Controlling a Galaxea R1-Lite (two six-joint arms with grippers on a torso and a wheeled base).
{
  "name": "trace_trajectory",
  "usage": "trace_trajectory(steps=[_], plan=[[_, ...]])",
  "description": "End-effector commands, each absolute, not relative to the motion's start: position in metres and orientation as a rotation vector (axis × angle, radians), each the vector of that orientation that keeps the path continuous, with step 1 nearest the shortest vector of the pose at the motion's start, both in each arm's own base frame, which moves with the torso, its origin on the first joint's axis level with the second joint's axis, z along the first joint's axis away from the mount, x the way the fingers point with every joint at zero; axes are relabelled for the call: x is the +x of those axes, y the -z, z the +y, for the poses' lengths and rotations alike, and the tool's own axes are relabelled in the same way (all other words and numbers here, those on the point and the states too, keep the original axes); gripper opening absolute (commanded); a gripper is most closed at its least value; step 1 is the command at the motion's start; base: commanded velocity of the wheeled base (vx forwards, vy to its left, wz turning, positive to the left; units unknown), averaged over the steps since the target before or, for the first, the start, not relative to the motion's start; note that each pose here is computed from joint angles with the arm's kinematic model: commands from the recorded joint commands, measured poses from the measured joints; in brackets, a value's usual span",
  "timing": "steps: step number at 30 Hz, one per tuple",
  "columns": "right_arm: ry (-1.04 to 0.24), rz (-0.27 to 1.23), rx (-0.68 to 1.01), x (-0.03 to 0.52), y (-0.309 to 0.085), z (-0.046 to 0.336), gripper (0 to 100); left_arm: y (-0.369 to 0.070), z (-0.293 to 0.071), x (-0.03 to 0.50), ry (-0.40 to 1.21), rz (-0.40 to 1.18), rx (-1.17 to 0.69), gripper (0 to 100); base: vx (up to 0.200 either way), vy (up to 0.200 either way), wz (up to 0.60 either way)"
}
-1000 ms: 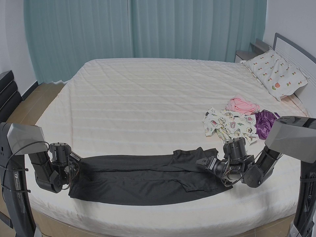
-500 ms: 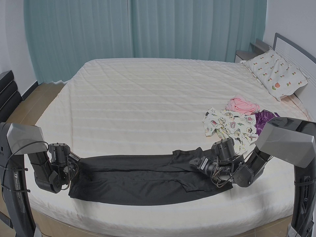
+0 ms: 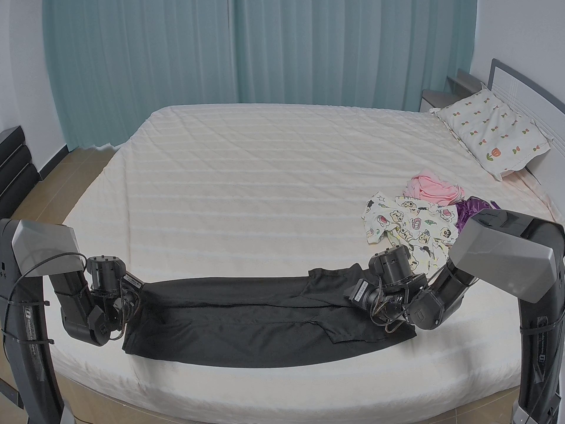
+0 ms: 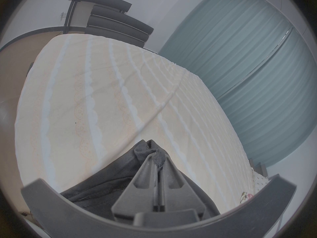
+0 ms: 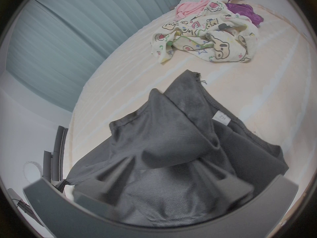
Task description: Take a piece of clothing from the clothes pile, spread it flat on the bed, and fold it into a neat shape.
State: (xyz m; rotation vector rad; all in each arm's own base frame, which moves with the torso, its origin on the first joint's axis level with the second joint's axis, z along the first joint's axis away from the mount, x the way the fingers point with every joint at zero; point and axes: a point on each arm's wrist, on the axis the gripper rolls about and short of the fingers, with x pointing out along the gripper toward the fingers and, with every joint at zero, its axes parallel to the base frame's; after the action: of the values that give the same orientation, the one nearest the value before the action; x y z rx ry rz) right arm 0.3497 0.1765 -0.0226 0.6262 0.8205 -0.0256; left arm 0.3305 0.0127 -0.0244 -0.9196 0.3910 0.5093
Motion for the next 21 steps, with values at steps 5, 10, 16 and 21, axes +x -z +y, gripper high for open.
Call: trace_trajectory(steps=[5,10,16,21], plan=[[0.038,0.799,0.63,0.358,0.014,0.174,0,0.018,0.012,0.331,-0.488,0.382,-0.919,0,0.0,0.0,0.0],[0.023,0.76,0.663,0.365,-0.001,0.17,0,0.008,0.012,0.329,-0.438,0.393,-0.901,0,0.0,0.0,0.0],[-0.005,0.729,0.702,0.375,-0.014,0.163,0,-0.003,0.01,0.325,-0.341,0.487,-0.926,0,0.0,0.0,0.0],[-0.025,0.737,0.709,0.376,-0.016,0.163,0,-0.009,0.016,0.335,-0.351,0.526,-0.876,0,0.0,0.0,0.0]])
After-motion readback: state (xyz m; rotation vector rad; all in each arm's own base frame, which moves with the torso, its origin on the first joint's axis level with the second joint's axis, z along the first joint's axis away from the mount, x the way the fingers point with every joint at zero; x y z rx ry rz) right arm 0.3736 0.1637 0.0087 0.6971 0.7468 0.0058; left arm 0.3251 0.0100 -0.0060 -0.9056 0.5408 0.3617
